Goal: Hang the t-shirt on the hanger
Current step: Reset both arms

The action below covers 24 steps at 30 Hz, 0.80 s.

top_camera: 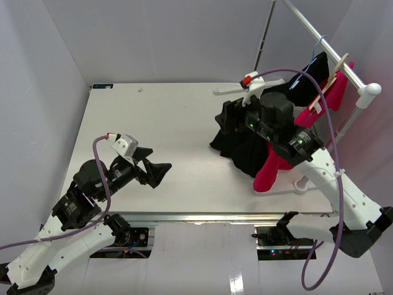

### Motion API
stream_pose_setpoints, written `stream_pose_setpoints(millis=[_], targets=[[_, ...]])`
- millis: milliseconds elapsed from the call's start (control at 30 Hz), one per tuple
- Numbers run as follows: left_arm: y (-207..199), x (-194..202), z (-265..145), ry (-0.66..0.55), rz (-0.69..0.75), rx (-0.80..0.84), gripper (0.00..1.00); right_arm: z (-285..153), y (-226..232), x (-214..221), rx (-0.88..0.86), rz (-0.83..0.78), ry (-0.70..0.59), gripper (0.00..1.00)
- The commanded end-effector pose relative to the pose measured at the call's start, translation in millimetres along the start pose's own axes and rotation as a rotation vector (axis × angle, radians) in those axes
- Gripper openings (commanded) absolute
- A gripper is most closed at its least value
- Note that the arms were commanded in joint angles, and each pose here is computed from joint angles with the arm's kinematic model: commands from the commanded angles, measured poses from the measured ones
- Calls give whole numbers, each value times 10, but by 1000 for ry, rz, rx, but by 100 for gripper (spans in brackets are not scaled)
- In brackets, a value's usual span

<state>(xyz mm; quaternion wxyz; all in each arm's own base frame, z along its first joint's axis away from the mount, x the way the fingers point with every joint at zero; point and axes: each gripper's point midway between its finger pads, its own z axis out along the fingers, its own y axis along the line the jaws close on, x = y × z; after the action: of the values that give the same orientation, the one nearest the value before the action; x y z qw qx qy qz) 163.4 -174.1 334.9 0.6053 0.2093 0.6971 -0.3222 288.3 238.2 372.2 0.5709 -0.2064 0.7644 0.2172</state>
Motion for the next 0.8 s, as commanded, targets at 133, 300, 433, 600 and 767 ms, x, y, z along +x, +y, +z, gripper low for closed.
stream_pose_setpoints(millis=[133,300,433,600,767], targets=[[-221,-86,-87,-128,-106,124,98,-658,573,463,-377,51,-120,90],[-228,115,-83,-103,-110,145,98,-875,595,723,-432,30,-166,90],[-210,204,-141,-118,-112,148,98,-896,636,1045,-478,34,-141,90],[-170,294,-203,-135,-118,140,98,-921,647,1285,-507,43,-163,90],[-160,333,-250,-128,-122,136,98,-935,618,1391,-500,42,-172,90]])
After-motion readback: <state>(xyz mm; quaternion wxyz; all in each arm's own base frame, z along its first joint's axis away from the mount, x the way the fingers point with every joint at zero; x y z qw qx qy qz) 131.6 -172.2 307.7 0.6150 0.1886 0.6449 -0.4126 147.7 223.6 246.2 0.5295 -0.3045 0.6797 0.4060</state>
